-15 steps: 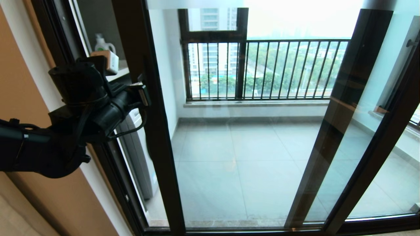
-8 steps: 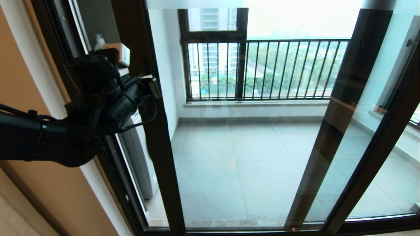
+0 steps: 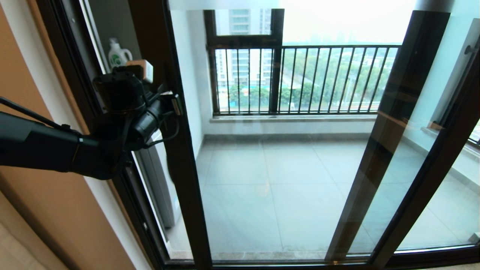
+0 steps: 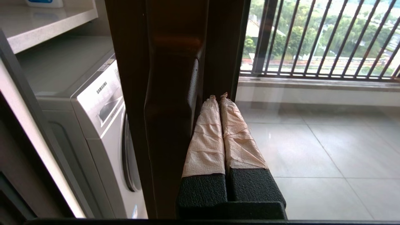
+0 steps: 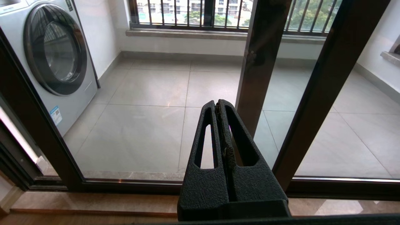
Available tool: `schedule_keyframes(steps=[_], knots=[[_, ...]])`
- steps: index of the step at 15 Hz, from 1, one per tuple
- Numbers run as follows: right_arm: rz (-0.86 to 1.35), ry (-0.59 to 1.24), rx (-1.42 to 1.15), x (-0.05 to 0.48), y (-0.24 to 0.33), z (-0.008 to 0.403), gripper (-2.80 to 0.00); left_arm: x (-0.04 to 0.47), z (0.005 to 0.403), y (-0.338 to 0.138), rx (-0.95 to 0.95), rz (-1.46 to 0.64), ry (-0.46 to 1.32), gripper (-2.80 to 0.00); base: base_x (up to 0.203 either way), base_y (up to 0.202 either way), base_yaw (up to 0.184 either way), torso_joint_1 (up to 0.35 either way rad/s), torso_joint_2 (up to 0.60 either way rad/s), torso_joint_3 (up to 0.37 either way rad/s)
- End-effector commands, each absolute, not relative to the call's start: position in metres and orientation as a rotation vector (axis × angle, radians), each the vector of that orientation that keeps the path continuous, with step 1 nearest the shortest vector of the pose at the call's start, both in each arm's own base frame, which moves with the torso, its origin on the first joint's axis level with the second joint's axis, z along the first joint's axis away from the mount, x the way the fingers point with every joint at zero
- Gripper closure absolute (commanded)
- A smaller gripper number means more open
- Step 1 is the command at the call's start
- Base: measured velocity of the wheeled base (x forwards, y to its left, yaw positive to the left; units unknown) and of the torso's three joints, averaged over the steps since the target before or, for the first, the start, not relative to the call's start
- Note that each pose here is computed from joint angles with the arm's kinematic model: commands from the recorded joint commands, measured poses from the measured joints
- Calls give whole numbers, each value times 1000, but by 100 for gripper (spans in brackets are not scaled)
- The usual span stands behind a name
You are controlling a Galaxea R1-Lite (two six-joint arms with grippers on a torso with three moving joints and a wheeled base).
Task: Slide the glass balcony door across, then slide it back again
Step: Close the slid door
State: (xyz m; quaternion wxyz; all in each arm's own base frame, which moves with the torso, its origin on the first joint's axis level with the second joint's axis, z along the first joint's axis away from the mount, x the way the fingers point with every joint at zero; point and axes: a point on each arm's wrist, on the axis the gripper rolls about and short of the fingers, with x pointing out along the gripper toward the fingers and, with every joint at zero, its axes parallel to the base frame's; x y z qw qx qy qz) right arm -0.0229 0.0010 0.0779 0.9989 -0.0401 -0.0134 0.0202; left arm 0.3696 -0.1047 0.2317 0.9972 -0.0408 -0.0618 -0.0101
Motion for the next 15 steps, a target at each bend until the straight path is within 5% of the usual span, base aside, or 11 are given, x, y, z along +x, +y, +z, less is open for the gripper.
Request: schedule_keyframes(steps=[1,15], knots=[[42,-14,-82,-22,1,75,0,380,221,-97,-74,9,-102,0,0,0,0,0,0,0],[42,-14,-80,-22,1,75,0,388,219,-47,-65,118,-102,0,0,0,0,0,0,0]])
